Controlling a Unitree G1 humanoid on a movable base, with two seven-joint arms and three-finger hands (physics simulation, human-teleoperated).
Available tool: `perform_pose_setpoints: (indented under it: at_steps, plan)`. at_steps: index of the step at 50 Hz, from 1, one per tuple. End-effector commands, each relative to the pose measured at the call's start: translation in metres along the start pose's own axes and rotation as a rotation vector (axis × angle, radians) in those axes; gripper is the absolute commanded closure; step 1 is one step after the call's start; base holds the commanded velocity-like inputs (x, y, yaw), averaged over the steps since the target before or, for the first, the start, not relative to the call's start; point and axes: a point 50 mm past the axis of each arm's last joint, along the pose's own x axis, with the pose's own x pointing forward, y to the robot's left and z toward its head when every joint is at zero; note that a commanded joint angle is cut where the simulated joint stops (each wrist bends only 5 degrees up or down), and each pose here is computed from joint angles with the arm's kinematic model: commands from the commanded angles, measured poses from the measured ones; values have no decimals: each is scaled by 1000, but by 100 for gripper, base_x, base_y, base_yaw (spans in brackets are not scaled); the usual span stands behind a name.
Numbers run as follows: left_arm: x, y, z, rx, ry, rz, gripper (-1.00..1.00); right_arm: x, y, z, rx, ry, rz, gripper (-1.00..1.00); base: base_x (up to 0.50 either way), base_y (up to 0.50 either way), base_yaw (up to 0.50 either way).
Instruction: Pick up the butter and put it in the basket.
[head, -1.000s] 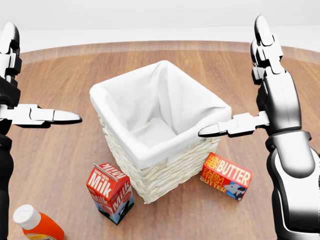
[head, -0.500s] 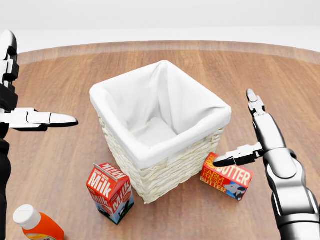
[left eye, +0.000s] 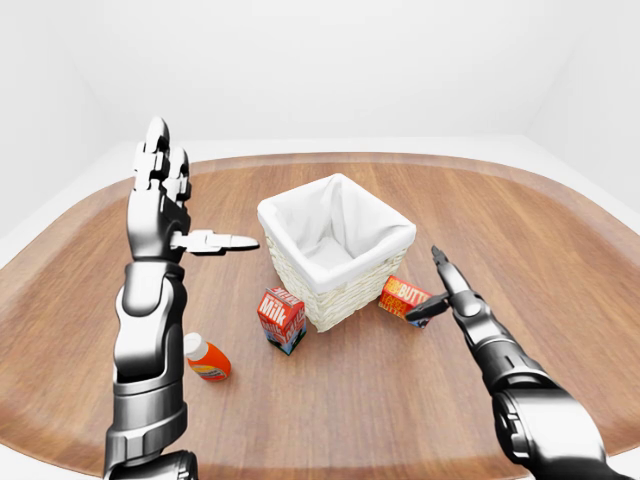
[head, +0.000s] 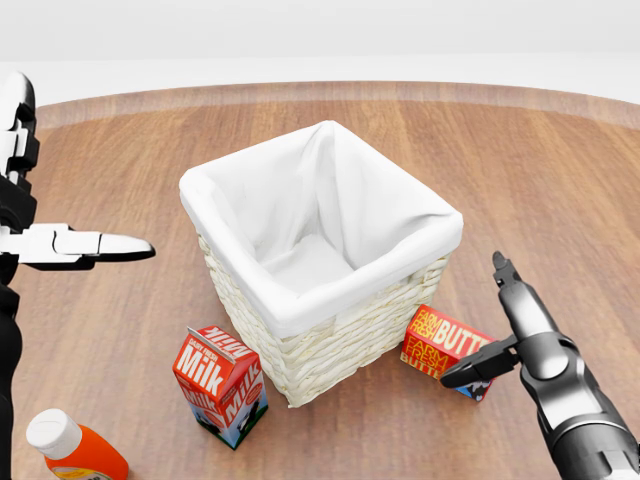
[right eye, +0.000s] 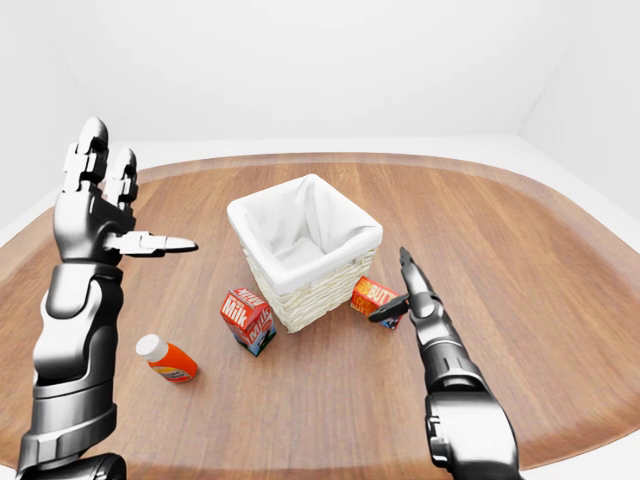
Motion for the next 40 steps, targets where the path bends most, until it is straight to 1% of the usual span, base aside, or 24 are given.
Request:
perform_pose_setpoints:
  at_steps: [1,3,4,5,10,13,19,25,40]
  plan:
    - [-6,3,-1,-2,5,6,-100,-2,13,-23,-86,131,5,-100,0,0,0]
    - [-7,2,-3,-3,13,5,-100,-2,14,-23,-94,133,1,-100,0,0,0]
    - [-8,2,-5,-6,20,4,-100,-3,13,-24,-149,129,-30,-100,0,0,0]
    - [-9,2,-9,-3,37,3,-100,-3,15,-25,-164,130,-32,-100,0,0,0]
    - [-12,2,-9,-8,38,1,-100,-3,21,-23,-172,127,-35,-100,0,0,0]
    - [-16,3,-9,-10,40,-2,-100,-3,26,-22,-169,126,-33,-100,0,0,0]
    - [-23,6,-12,-14,57,1,-100,-3,26,-19,-184,118,-67,-100,0,0,0]
    - [-27,6,-12,-25,57,0,-100,-3,27,-18,-193,114,-74,-100,0,0,0]
    - [-41,5,-6,-48,35,-16,-100,-7,40,-25,-208,128,-59,-100,0,0,0]
